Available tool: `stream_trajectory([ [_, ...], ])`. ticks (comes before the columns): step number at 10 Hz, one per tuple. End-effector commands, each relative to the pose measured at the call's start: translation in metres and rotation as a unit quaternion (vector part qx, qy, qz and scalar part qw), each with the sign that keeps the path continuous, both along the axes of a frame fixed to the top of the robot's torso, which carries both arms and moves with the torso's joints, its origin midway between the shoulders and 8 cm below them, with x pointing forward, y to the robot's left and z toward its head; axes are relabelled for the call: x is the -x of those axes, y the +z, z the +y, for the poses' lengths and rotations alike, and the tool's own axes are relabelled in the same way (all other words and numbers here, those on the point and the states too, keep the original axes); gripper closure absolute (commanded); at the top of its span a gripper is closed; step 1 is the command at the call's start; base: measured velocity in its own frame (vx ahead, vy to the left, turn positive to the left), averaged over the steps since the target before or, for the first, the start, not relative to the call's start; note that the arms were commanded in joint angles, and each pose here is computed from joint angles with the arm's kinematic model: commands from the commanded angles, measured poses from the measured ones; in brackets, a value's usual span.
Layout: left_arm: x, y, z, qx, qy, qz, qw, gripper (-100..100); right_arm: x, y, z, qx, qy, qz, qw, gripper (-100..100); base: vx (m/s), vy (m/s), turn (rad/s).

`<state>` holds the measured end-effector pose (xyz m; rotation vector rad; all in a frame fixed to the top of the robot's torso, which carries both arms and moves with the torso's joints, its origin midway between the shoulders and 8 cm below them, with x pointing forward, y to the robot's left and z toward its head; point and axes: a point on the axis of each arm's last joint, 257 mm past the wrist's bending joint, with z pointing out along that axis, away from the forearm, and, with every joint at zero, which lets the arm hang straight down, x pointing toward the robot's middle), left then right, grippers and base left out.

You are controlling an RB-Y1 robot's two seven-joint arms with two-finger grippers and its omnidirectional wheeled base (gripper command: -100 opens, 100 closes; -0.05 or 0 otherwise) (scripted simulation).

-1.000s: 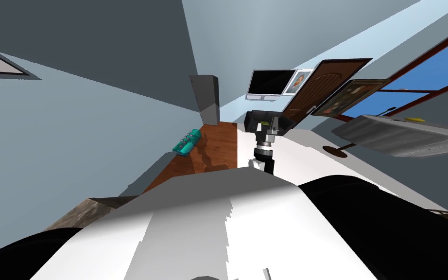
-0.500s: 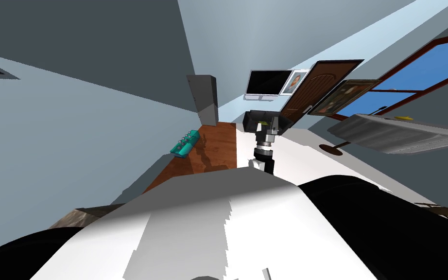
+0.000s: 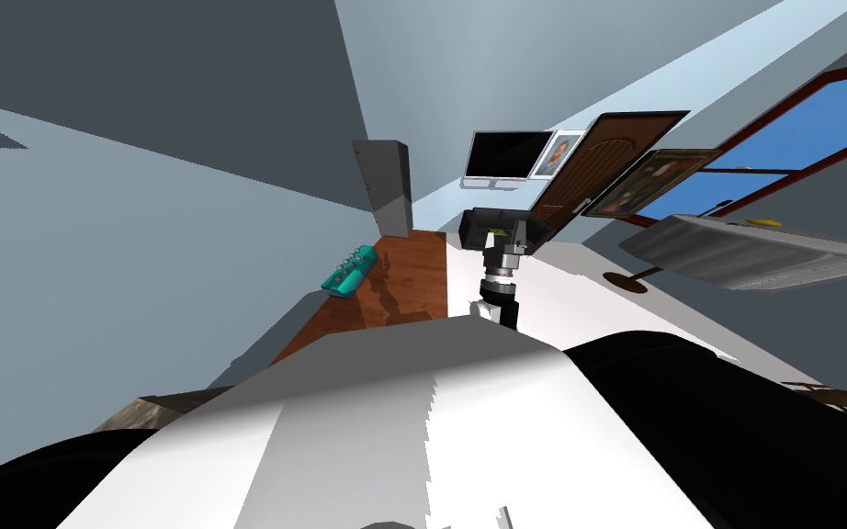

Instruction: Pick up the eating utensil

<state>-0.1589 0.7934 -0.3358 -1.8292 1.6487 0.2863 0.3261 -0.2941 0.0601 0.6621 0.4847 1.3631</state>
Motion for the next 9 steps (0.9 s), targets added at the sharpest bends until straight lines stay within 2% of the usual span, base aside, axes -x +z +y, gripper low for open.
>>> stream_trajectory([
  [1, 0.000, 0.000, 0.000, 0.000, 0.000, 0.000, 1.0000, 100, 0.000, 0.000, 0.000, 0.000, 0.000, 0.000, 1.0000, 0, 0.000, 0.000, 0.000],
  [2, 0.000, 0.000, 0.000, 0.000, 0.000, 0.000, 1.0000, 0, 0.000, 0.000, 0.000, 0.000, 0.000, 0.000, 1.0000, 0, 0.000, 0.000, 0.000],
  [3, -0.002, 0.018, 0.014, -0.024, 0.001, 0.007, 0.9997, 100, 0.000, 0.000, 0.000, 0.000, 0.000, 0.000, 1.0000, 0, -0.043, 0.004, 0.089],
  [5, -0.018, 0.010, 0.008, -0.016, -0.005, -0.004, 0.9998, 100, 0.000, 0.000, 0.000, 0.000, 0.000, 0.000, 1.0000, 0, -0.050, 0.008, 0.039],
  [6, -0.023, 0.024, 0.022, -0.038, -0.007, 0.001, 0.9993, 100, 0.000, 0.000, 0.000, 0.000, 0.000, 0.000, 1.0000, 0, -0.047, 0.003, 0.095],
  [7, -0.035, 0.018, 0.017, -0.033, -0.008, -0.007, 0.9994, 100, 0.000, 0.000, 0.000, 0.000, 0.000, 0.000, 1.0000, 0, -0.047, 0.008, 0.046],
  [8, -0.048, 0.028, 0.025, -0.046, -0.014, -0.005, 0.9988, 100, 0.000, 0.000, 0.000, 0.000, 0.000, 0.000, 1.0000, 0, -0.068, 0.015, 0.067],
  [9, -0.053, 0.025, 0.024, -0.045, -0.010, -0.009, 0.9989, 100, 0.000, 0.000, 0.000, 0.000, 0.000, 0.000, 1.0000, 0, -0.059, 0.018, 0.038],
])
